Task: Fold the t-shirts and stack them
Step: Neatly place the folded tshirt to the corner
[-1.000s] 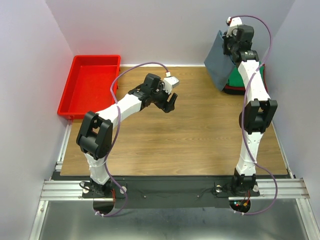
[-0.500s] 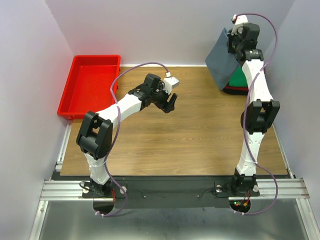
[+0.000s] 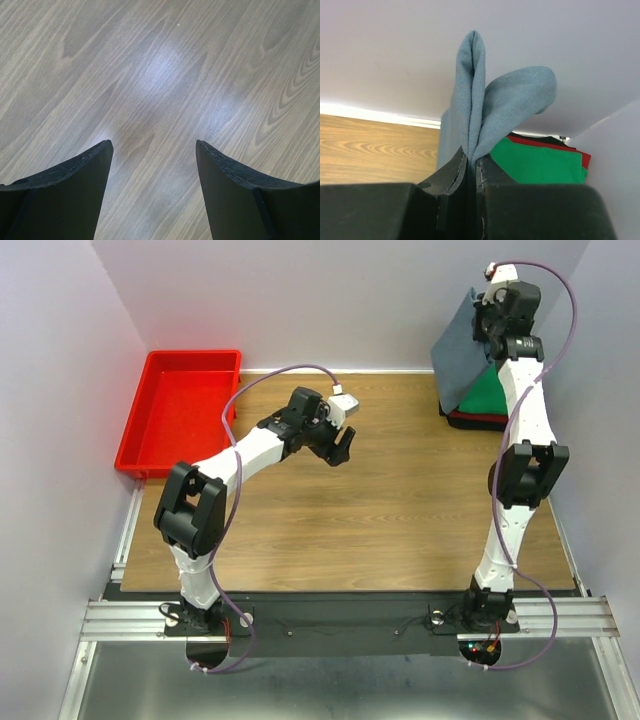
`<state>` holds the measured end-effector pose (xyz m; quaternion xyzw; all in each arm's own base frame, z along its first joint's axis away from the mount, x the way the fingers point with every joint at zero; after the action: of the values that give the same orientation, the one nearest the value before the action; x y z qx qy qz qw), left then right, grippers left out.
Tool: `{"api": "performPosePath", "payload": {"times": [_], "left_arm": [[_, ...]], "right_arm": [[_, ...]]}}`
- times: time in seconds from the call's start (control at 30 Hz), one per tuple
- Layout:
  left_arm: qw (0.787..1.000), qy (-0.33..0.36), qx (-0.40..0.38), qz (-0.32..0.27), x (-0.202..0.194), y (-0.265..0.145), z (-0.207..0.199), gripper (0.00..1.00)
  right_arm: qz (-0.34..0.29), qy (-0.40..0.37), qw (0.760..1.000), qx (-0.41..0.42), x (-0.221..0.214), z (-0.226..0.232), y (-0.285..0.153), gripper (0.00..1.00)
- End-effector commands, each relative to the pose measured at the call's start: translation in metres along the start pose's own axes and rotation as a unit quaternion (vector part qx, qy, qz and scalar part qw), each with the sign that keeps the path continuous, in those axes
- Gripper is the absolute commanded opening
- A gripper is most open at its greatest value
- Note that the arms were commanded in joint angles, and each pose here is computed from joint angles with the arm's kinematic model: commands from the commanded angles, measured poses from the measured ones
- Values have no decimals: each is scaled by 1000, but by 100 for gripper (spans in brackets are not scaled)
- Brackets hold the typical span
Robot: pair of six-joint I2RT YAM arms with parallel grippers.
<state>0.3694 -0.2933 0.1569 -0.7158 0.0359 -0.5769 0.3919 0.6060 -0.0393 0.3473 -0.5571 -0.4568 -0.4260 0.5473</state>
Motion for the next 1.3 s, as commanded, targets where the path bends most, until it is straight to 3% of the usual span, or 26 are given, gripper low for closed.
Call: {"api": "performPosePath", "payload": {"times": [0.0,1.27], "left_arm": [[1000,17,-6,-23,21,-3,0,79],[999,-8,-30,-14,32,16,2,79]], "right_arm": [[-58,-7,998,-12,39,-23,-18,0],[8,-158,985,-74,-66,-169,42,1]]}}
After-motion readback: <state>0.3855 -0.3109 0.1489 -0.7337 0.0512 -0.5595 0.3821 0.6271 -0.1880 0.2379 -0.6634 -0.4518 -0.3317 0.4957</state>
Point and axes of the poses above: each gripper's point midway between its finger pads, its own y axis out along the fingers, its own z axis along the line the jaws close on, x = y × z, the point moved 3 cm from there along -y, back along the fingers, and after that the axes turned 7 degrees about y, right-handed, at the moved point
